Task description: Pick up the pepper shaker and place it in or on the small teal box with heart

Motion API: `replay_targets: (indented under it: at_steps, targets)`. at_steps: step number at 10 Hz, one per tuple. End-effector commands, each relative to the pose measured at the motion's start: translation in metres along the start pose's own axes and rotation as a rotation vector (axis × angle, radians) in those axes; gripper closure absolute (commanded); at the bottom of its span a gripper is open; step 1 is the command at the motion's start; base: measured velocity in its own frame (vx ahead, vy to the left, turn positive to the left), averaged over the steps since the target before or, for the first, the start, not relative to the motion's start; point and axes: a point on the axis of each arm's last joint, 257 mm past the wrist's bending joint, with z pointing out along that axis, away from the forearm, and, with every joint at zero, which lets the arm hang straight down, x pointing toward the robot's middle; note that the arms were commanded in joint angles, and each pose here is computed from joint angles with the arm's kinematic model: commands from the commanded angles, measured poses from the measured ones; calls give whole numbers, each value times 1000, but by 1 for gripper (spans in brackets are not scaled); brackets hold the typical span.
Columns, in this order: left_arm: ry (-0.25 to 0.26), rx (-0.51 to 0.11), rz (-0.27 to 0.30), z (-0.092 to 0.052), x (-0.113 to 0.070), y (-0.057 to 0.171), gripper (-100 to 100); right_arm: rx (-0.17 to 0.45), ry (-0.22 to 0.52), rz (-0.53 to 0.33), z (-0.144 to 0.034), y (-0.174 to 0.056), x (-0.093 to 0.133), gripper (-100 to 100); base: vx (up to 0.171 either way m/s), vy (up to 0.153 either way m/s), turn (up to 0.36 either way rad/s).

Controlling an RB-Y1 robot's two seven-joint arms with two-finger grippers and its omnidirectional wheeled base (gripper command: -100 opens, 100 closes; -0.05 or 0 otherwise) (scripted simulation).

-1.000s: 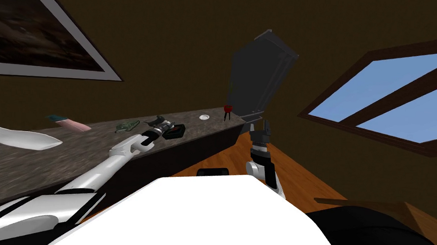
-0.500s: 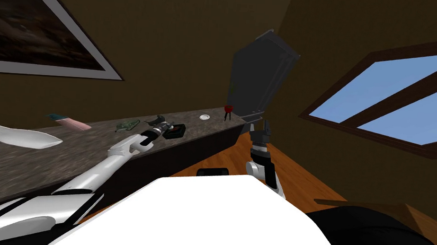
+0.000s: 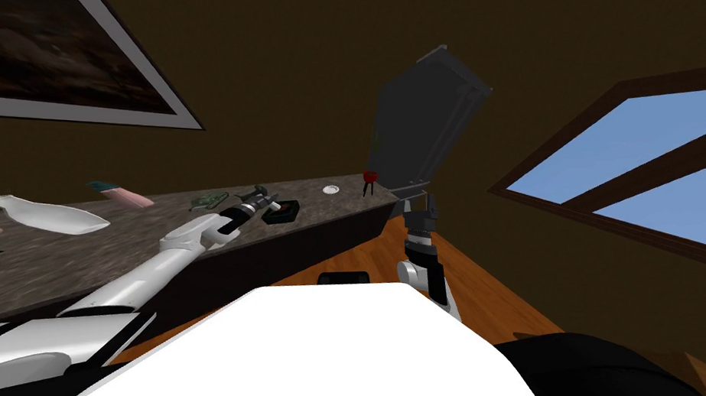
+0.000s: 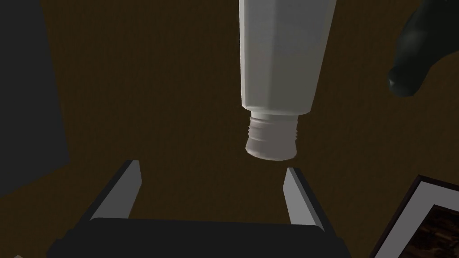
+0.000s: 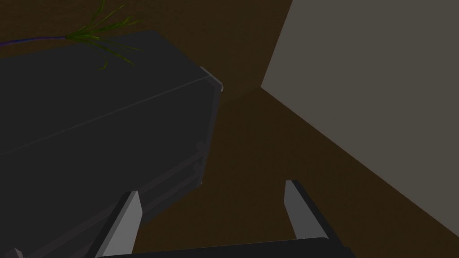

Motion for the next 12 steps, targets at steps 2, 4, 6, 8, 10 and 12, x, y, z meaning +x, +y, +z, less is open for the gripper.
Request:
replay_targets:
  at_steps: [2,4,6,8,10,12]
  targets:
    - [-4,17,10,-1,-18,4,-100,0,0,0,0,0,0,0,21,-52,60]
    - [-5,25,1,-2,-25,6,-100,0,0,0,0,0,0,0,22,-41,36]
    - [-5,32,3,-3,-33,7,-100,0,0,0,0,0,0,0,27,-49,56]
    - [-2,47,14,-4,-47,10,-100,0,0,0,0,0,0,0,17,-48,56]
    - [-4,43,11,-4,-44,8,0,0,0,0,0,0,0,0,6,-17,8]
    - [-4,43,11,-4,-44,8,0,0,0,0,0,0,0,0,0,0,0]
